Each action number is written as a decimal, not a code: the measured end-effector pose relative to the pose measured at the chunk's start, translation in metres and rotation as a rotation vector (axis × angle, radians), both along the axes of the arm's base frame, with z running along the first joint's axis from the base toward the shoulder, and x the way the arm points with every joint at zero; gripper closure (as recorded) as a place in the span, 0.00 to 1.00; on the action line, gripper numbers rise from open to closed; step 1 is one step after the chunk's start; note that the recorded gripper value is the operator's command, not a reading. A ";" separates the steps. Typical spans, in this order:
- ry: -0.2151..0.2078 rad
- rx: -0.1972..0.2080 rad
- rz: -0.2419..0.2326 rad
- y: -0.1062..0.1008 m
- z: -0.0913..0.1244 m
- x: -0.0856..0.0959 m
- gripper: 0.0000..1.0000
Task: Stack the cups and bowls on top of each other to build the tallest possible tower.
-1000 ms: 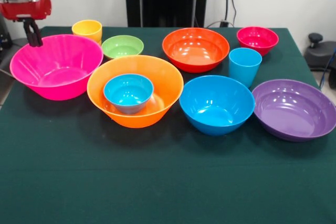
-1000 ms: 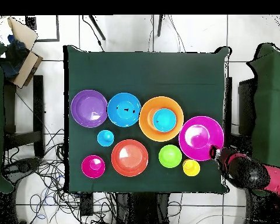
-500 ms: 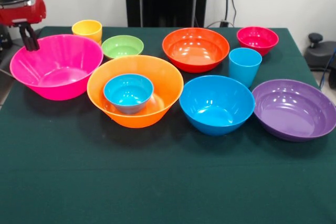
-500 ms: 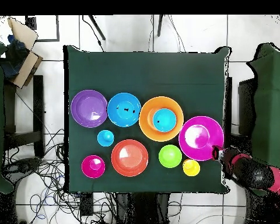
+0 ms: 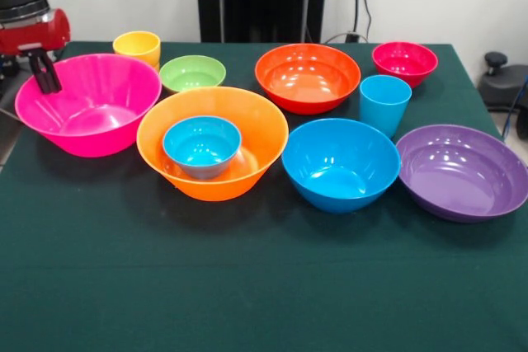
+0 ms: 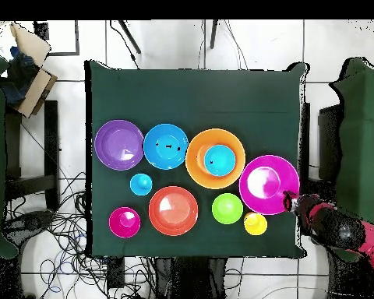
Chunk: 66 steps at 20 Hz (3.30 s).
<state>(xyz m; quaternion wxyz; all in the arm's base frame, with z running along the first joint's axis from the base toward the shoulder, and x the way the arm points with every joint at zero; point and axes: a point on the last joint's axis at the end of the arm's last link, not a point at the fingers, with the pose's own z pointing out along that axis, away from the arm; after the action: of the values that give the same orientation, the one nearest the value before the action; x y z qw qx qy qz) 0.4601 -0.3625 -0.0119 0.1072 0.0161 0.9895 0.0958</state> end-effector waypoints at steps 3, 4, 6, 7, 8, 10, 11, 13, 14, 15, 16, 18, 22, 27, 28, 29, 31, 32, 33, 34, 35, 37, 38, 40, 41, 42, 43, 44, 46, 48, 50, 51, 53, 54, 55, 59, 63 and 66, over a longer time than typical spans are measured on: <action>-0.009 -0.001 0.016 -0.001 -0.003 0.003 1.00; -0.012 -0.001 0.020 -0.001 -0.003 0.004 1.00; -0.017 -0.005 0.032 -0.003 -0.004 0.005 1.00; -0.018 -0.007 0.034 -0.004 -0.004 0.006 1.00; -0.019 -0.008 0.035 -0.004 -0.004 0.006 1.00; -0.020 -0.011 0.033 -0.006 -0.004 0.007 1.00; -0.020 -0.011 0.033 -0.006 -0.004 0.007 1.00; -0.019 -0.015 0.035 -0.007 -0.002 0.007 1.00; -0.017 -0.026 0.040 -0.008 0.001 0.007 1.00; -0.016 -0.031 0.042 -0.008 0.003 0.008 1.00; -0.013 -0.042 0.050 -0.009 0.007 0.008 1.00; -0.002 -0.078 0.076 -0.008 0.021 0.008 1.00; 0.011 -0.130 0.119 -0.003 0.040 0.010 1.00; 0.024 -0.191 0.178 0.009 0.065 0.015 1.00; 0.024 -0.197 0.183 0.010 0.067 0.015 1.00; 0.025 -0.198 0.185 0.011 0.068 0.016 1.00; 0.023 -0.207 0.194 0.013 0.071 0.018 1.00; 0.023 -0.208 0.194 0.013 0.071 0.018 1.00; 0.023 -0.210 0.194 0.012 0.072 0.018 1.00; 0.024 -0.209 0.194 0.012 0.071 0.018 1.00; 0.024 -0.209 0.193 0.012 0.071 0.018 1.00; 0.024 -0.209 0.190 0.010 0.071 0.017 1.00; 0.024 -0.209 0.187 0.009 0.072 0.016 1.00; 0.025 -0.209 0.178 0.005 0.072 0.013 1.00; 0.026 -0.209 0.173 0.002 0.072 0.011 1.00; 0.026 -0.209 0.169 0.000 0.072 0.009 1.00; 0.026 -0.209 0.162 -0.003 0.072 0.007 1.00; 0.026 -0.208 0.155 -0.006 0.071 0.005 1.00; 0.026 -0.206 0.139 -0.013 0.070 0.002 1.00; 0.022 -0.200 0.112 -0.024 0.065 -0.002 0.00; 0.021 -0.198 0.109 -0.025 0.065 -0.002 0.00; 0.021 -0.197 0.104 -0.027 0.064 -0.003 0.00; 0.018 -0.191 0.089 -0.033 0.061 -0.005 0.00; 0.017 -0.188 0.084 -0.034 0.059 -0.005 0.00; 0.017 -0.184 0.080 -0.035 0.057 -0.006 0.00; 0.016 -0.174 0.074 -0.036 0.053 -0.007 0.00; 0.015 -0.164 0.075 -0.033 0.050 -0.007 0.00; 0.015 -0.161 0.076 -0.032 0.048 -0.007 0.00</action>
<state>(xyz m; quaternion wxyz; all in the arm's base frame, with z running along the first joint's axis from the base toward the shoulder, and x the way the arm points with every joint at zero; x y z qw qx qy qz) 0.4527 -0.3941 0.0363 0.0968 -0.0293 0.9947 0.0200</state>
